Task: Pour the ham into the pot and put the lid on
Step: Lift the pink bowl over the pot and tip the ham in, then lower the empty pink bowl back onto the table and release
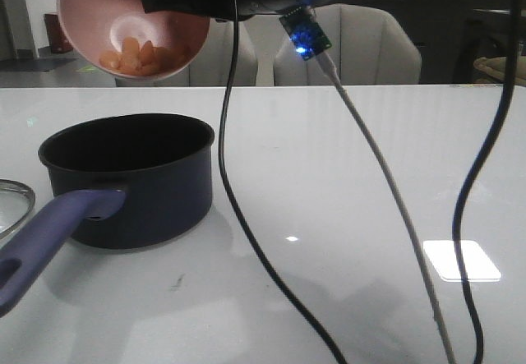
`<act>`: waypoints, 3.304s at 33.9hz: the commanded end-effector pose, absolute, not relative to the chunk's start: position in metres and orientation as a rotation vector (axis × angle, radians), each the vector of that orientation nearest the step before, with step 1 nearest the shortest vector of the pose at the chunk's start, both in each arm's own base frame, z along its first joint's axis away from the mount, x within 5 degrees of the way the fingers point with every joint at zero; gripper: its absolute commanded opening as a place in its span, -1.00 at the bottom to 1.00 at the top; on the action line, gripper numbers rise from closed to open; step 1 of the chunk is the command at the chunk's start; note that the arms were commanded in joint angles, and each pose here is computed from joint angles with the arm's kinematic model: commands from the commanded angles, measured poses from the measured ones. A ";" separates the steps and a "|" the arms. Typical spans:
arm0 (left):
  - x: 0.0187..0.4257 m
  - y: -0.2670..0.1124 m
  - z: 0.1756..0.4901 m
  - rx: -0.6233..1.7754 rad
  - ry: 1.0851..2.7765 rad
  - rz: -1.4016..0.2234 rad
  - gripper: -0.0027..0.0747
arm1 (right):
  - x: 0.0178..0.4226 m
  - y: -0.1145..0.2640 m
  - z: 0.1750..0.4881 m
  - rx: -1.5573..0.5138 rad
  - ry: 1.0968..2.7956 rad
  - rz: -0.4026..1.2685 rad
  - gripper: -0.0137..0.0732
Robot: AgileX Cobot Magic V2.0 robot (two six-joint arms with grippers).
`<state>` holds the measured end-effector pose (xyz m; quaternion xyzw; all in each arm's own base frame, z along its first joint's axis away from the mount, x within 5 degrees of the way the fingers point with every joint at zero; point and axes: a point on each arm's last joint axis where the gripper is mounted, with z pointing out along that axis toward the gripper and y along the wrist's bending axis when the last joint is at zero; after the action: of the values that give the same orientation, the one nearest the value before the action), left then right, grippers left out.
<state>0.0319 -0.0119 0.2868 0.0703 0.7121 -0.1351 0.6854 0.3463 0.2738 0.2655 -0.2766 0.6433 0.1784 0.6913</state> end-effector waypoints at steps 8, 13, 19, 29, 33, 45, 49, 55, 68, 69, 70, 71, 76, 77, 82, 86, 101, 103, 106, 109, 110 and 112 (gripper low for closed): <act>0.031 -0.011 0.302 0.140 1.502 -0.322 0.67 | 0.337 0.290 0.280 -0.820 0.962 0.034 -0.37; 0.031 -0.011 0.302 0.140 1.502 -0.322 0.67 | 0.337 0.296 0.268 -0.874 0.816 -0.150 -0.37; 0.031 -0.011 0.302 0.140 1.502 -0.322 0.67 | 0.337 0.295 0.260 -0.835 0.607 -0.372 -0.37; 0.031 -0.011 0.302 0.140 1.502 -0.322 0.67 | 0.336 0.301 0.245 -0.913 0.487 -0.503 -0.37; 0.031 -0.011 0.302 0.140 1.502 -0.322 0.67 | 0.336 0.301 0.245 -0.909 0.490 -0.491 -0.37; 0.031 -0.011 0.302 0.140 1.502 -0.322 0.67 | 0.340 0.287 0.272 -0.474 0.919 0.293 -0.37; 0.031 -0.011 0.302 0.140 1.502 -0.322 0.67 | 0.338 0.285 0.288 -0.407 1.098 0.506 -0.37; 0.031 -0.011 0.302 0.140 1.502 -0.322 0.67 | 0.326 0.275 0.312 -0.459 1.416 0.556 -0.37; 0.031 -0.011 0.302 0.140 1.502 -0.322 0.67 | 0.312 0.179 0.352 -0.464 1.922 0.398 -0.37; 0.031 -0.011 0.302 0.140 1.502 -0.322 0.67 | 0.313 0.171 0.349 -0.451 1.972 0.384 -0.37; 0.031 -0.011 0.302 0.140 1.502 -0.322 0.67 | 0.315 0.162 0.347 -0.431 2.024 0.369 -0.37; 0.031 -0.011 0.302 0.140 1.502 -0.322 0.67 | 0.316 0.154 0.343 -0.418 2.066 0.354 -0.37; 0.031 -0.011 0.302 0.140 1.502 -0.322 0.67 | 0.325 0.120 0.320 -0.322 2.292 0.313 -0.37; 0.031 -0.011 0.302 0.140 1.502 -0.322 0.67 | 0.325 0.117 0.316 -0.308 2.321 0.312 -0.37; 0.031 -0.011 0.302 0.140 1.502 -0.322 0.67 | 0.334 0.098 0.284 -0.241 2.430 0.273 -0.37; 0.031 -0.011 0.302 0.140 1.502 -0.322 0.67 | 0.337 0.090 0.262 -0.210 2.498 0.257 -0.37; 0.031 -0.011 0.302 0.140 1.502 -0.322 0.67 | 0.349 0.088 0.222 -0.194 2.615 0.235 -0.24; 0.031 -0.011 0.302 0.140 1.502 -0.322 0.67 | 0.350 0.087 0.219 -0.203 2.621 0.225 -0.14; 0.031 -0.011 0.302 0.140 1.502 -0.322 0.67 | 0.350 0.086 0.218 -0.223 2.617 0.203 0.06; 0.031 -0.011 0.302 0.140 1.502 -0.322 0.67 | 0.350 0.085 0.220 -0.248 2.610 0.177 0.24; 0.031 -0.011 0.302 0.140 1.502 -0.322 0.67 | 0.350 0.085 0.221 -0.253 2.608 0.172 0.28; 0.031 -0.011 0.302 0.140 1.502 -0.322 0.67 | 0.348 0.084 0.227 -0.260 2.593 0.170 0.32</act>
<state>0.0319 -0.0119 0.2868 0.0703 0.7121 -0.1351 0.6854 0.3465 0.0874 0.1951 -0.0898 0.9730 0.0646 0.2027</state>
